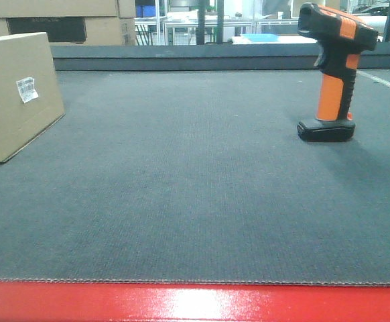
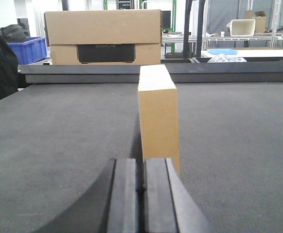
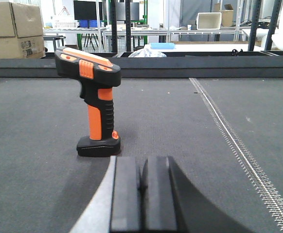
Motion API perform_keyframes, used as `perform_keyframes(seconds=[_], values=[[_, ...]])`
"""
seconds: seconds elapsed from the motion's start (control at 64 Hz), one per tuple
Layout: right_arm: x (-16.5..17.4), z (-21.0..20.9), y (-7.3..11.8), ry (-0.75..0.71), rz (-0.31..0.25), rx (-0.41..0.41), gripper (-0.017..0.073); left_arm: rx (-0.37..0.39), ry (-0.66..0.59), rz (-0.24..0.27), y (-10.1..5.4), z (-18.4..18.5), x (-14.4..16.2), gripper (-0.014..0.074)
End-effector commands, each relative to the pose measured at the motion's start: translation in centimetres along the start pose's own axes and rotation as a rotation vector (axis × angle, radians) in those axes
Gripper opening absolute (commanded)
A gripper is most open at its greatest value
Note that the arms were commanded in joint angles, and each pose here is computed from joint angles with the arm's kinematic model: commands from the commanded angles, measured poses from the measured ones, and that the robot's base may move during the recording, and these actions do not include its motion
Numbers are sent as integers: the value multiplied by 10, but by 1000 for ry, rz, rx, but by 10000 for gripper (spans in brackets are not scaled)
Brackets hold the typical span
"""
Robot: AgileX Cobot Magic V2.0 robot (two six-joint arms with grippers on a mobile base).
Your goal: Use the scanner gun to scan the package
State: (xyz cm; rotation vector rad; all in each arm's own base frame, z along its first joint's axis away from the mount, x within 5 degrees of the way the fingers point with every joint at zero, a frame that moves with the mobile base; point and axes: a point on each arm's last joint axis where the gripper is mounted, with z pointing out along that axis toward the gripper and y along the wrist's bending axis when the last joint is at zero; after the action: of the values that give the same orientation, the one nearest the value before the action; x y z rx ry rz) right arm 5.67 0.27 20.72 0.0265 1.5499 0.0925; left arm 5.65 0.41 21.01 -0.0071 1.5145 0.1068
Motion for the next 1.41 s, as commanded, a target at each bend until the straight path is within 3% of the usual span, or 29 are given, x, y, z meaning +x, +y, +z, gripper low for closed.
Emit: perform_keyframes(seconds=[0.0, 0.891, 1.219, 1.312, 1.391], values=[[-2, 0, 0, -23, -2, -1, -162, 6, -21, -2, 0, 0, -2, -111], [-2, 0, 0, -23, -2, -1, -162, 5, -50, 10, 0, 0, -5, -111], [-8, -1, 0, -85, -2, 4, -162, 5, -59, 10, 0, 0, -6, -111], [-11, -1, -1, -124, -2, 7, -162, 2, -102, -25, 0, -1, -10, -111], [-14, -1, -1, -160, -2, 9, -162, -5, -219, -45, 1, -2, -20, -111]])
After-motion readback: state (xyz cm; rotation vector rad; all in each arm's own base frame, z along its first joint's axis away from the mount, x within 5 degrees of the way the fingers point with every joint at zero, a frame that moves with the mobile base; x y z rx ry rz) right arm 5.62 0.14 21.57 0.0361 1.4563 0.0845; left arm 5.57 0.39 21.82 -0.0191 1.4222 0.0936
